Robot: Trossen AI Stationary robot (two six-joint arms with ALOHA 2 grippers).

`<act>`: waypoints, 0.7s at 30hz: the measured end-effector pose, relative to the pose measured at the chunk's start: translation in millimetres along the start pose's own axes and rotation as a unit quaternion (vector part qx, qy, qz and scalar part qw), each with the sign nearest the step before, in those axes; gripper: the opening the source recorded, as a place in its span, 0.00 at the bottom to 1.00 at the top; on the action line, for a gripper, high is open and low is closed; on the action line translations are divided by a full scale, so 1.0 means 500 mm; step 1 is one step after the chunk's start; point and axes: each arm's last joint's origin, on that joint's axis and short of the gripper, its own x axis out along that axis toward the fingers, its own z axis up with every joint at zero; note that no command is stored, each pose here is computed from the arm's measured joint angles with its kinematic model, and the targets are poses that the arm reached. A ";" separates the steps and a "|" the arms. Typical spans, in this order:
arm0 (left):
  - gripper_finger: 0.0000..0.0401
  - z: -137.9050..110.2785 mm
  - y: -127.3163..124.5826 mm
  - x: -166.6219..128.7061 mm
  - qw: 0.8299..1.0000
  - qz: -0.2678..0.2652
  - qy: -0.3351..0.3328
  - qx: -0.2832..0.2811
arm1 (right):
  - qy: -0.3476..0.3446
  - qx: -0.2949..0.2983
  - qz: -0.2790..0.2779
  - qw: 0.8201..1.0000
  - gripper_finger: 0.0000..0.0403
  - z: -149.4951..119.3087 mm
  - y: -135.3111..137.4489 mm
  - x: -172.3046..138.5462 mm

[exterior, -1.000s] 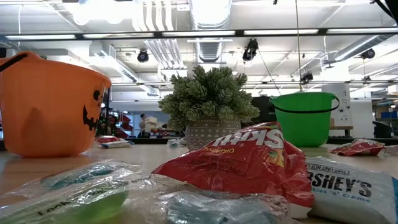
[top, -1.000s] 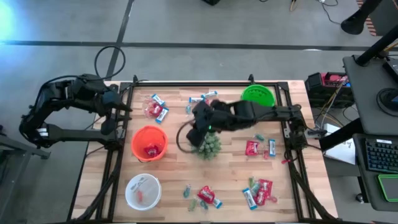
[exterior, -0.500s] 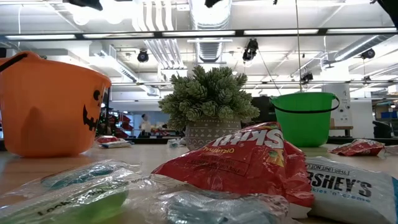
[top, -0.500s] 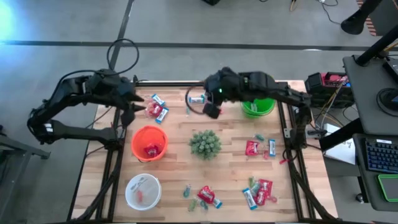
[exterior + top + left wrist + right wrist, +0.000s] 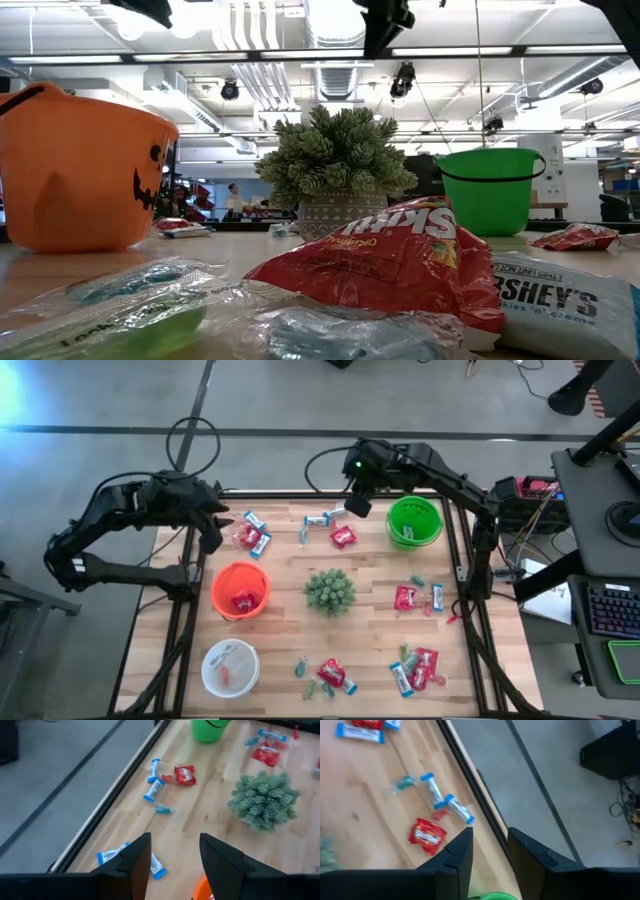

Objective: Sort candy
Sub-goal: Put the red candy into the orange bucket

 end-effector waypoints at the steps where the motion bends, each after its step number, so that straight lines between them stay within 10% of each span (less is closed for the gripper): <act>1: 0.37 -0.002 0.002 -0.004 1.000 0.010 -0.003 -0.001 | 0.005 0.002 -0.003 1.000 0.30 -0.001 -0.006 0.008; 21: 0.37 -0.039 0.024 -0.056 0.994 0.110 -0.021 -0.012 | 0.062 0.166 0.165 0.970 0.44 -0.061 -0.033 0.248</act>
